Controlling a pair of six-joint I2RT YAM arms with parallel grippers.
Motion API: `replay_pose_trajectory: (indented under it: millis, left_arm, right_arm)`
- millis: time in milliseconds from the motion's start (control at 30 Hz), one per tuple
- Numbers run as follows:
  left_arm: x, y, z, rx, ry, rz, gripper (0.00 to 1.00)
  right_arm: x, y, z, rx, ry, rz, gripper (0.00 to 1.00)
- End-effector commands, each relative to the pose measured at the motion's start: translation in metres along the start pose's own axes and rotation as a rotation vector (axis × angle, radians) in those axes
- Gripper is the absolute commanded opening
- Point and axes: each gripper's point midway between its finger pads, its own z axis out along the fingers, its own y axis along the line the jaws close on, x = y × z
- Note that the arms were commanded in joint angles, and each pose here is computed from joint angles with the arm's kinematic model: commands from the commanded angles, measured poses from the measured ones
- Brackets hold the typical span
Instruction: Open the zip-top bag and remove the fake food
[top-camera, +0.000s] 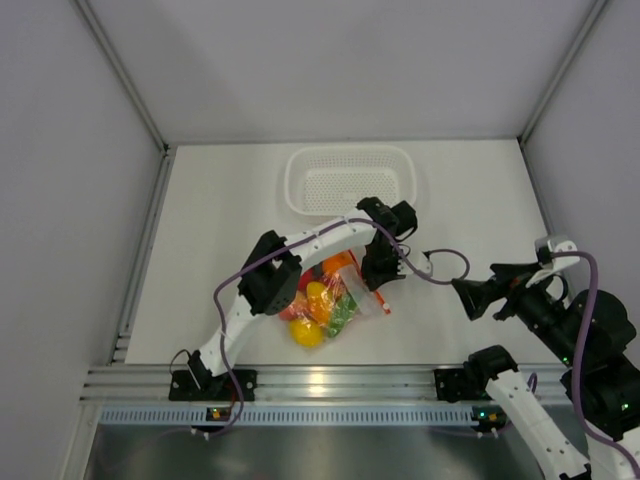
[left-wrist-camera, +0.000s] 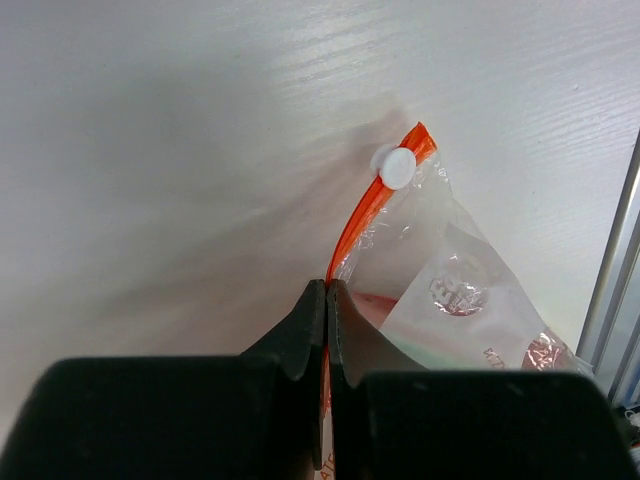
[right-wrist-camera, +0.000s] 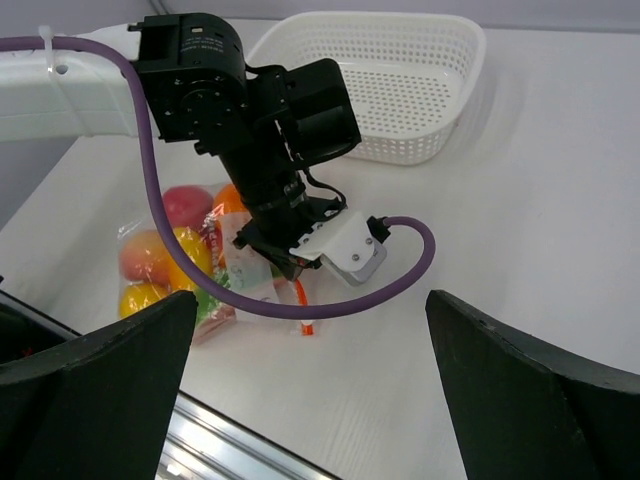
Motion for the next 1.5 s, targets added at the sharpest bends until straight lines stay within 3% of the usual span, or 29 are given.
replay_pose_trajectory:
  millis: [0, 167, 500, 700, 967, 1267, 1467]
  left_arm:
    - [-0.004, 0.002, -0.005, 0.003, -0.009, 0.017, 0.0]
    - [-0.018, 0.006, -0.025, -0.041, -0.056, 0.043, 0.0]
    - [-0.037, 0.014, -0.121, -0.19, -0.271, 0.021, 0.0]
    - [-0.041, 0.0, -0.165, -0.263, -0.337, 0.004, 0.0]
    - [-0.05, -0.036, -0.226, -0.305, -0.507, 0.014, 0.0]
    - [-0.057, -0.072, -0.239, -0.292, -0.696, 0.059, 0.0]
    - [-0.056, -0.079, -0.237, -0.286, -0.739, 0.072, 0.0]
  right_arm:
    - [-0.01, 0.0, -0.001, -0.001, -0.05, -0.023, 1.0]
    - [-0.01, -0.006, 0.002, 0.028, -0.053, -0.021, 0.99]
    - [-0.015, -0.012, 0.01, 0.05, -0.172, 0.048, 0.99]
    - [-0.016, 0.01, 0.023, -0.082, -0.164, 0.054, 0.98]
    - [0.005, 0.061, 0.053, -0.423, -0.055, 0.057, 0.94]
    - [0.011, 0.074, 0.068, -0.554, -0.086, 0.009, 0.87]
    - [0.016, 0.083, 0.078, -0.658, -0.154, -0.023, 0.81]
